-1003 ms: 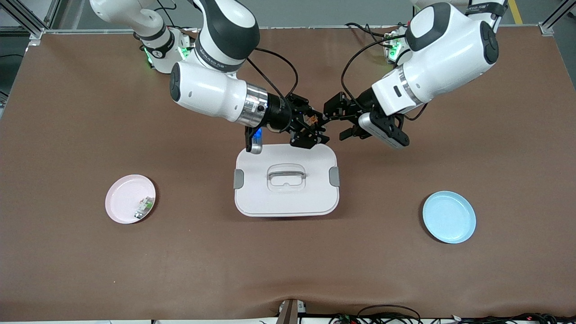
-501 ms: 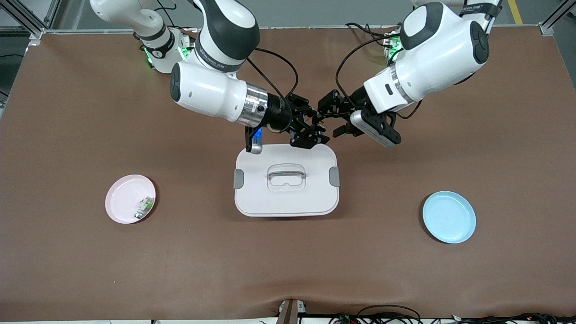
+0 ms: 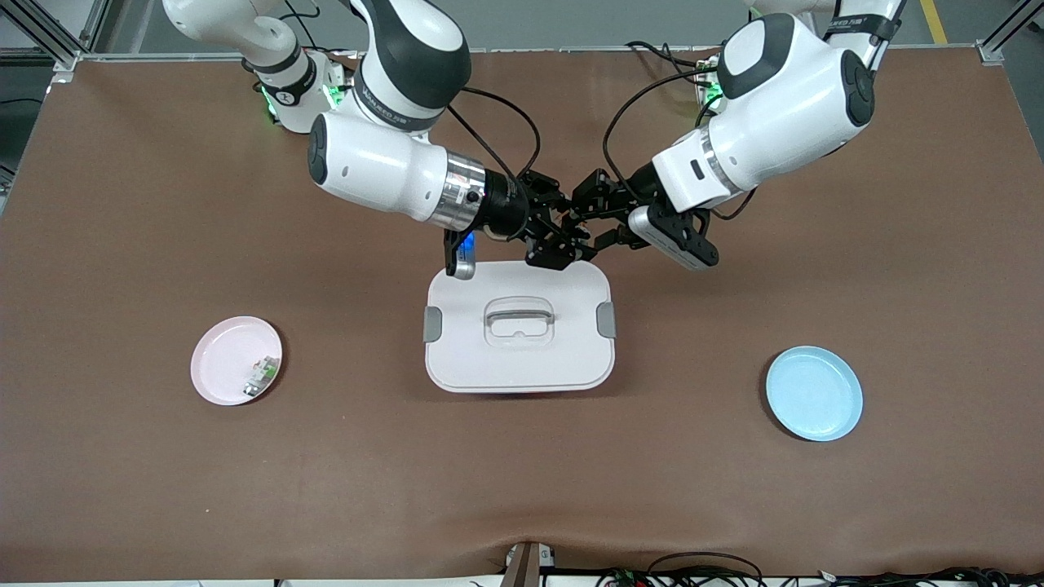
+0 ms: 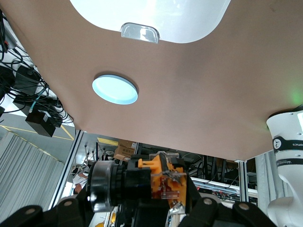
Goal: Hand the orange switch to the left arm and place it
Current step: 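Close the left gripper on the switch held by the right gripper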
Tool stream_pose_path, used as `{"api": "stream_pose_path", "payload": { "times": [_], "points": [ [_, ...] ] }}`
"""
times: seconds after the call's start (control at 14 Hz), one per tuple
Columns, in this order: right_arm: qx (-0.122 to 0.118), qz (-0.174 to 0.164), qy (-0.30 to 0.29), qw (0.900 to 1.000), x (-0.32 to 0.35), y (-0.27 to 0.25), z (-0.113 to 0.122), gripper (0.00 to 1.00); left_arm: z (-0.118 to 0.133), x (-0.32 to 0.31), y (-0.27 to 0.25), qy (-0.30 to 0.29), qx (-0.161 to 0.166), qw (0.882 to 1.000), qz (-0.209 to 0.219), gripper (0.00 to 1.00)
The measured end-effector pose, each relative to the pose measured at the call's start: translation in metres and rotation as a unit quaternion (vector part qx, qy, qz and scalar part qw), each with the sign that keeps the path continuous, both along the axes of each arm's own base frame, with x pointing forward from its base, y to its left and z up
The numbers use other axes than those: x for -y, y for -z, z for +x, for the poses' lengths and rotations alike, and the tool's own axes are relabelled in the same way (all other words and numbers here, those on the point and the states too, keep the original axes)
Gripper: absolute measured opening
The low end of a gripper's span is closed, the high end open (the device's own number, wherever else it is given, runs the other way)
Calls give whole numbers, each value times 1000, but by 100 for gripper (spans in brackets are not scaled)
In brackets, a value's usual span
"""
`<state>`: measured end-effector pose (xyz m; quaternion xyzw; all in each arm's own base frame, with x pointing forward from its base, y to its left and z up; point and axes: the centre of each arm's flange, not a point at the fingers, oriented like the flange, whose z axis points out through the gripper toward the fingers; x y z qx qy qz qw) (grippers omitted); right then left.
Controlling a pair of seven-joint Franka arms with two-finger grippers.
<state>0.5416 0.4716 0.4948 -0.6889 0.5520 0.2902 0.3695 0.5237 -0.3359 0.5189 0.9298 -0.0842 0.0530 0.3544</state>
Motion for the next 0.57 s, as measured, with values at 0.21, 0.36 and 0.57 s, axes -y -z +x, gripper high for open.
{"api": "stream_pose_path", "payload": {
  "times": [0.21,0.36,0.57],
  "points": [
    [0,0,0,1000,0,0,0,73,-1,4,-1,-6,-1,1000,-12,57],
    [0,0,0,1000,0,0,0,73,-1,5,0,-7,-1,1000,-13,50],
    [0,0,1,1000,0,0,0,73,0,5,1,-10,-4,1000,-15,36]
  ]
}}
